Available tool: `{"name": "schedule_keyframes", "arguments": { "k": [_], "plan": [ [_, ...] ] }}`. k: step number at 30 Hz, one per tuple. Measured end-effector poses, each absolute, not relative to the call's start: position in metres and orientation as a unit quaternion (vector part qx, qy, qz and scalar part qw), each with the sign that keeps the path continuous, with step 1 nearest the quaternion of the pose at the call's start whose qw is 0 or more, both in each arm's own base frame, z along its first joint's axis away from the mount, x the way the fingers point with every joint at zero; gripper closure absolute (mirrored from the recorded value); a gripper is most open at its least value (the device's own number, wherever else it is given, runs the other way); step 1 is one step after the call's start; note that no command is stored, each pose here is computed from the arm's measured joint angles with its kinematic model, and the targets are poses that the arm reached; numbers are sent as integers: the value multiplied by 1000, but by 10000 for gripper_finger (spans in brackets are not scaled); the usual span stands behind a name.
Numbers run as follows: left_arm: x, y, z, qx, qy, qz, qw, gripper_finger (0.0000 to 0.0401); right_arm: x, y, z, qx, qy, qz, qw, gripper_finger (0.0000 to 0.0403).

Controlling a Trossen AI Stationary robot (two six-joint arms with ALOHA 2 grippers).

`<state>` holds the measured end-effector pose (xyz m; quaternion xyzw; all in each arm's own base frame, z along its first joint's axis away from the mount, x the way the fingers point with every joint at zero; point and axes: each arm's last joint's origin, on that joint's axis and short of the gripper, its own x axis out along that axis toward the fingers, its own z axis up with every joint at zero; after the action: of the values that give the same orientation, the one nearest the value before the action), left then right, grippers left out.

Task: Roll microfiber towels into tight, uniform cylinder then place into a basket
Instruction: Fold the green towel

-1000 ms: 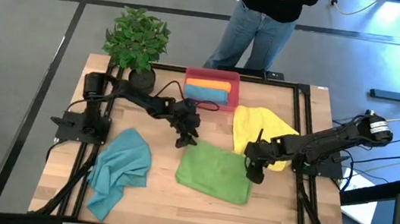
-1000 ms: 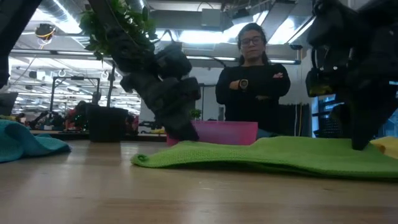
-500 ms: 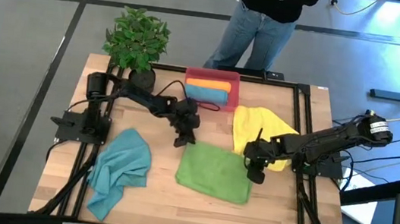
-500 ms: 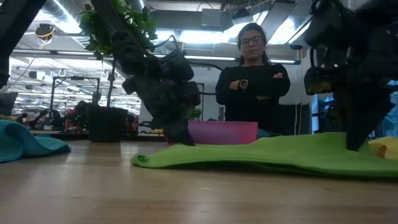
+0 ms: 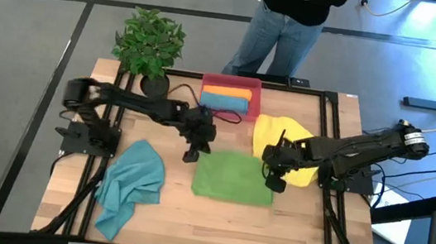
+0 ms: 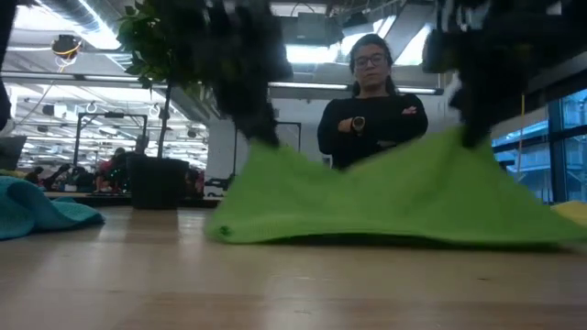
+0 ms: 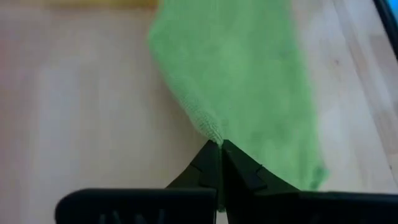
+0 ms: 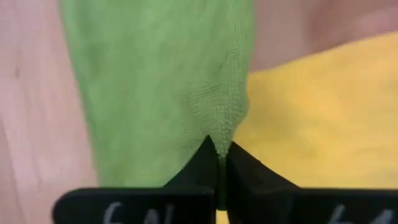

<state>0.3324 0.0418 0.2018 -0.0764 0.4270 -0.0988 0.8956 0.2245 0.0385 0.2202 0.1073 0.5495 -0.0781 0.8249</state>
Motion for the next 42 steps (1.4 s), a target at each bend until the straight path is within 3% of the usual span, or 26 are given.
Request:
{"name": "schedule_keyframes", "arguments": {
  "k": [4,9,16,21,26,34,38,42],
  "plan": [
    [312,33,260,16,380,-34,924,401,229,33,258,31,517,-159,841,397],
    [284,14,301,150,337,49,928,401,234,28,291,-73,442,-269,853,398],
    [264,-38,282,327,368,115,863,401,229,51,270,-197,404,-316,835,401],
    [247,-81,228,389,396,102,825,401,225,92,224,-237,384,-241,859,401],
    [234,-123,180,368,385,67,843,401,221,133,176,-220,377,-110,893,401],
    [244,-173,132,317,409,-42,854,395,226,174,128,-148,454,9,879,386],
    [250,-178,116,290,442,-61,846,370,232,185,118,-106,491,63,862,352],
    [252,-181,117,267,441,-63,854,332,236,189,125,-86,512,70,852,290]
  ]
}}
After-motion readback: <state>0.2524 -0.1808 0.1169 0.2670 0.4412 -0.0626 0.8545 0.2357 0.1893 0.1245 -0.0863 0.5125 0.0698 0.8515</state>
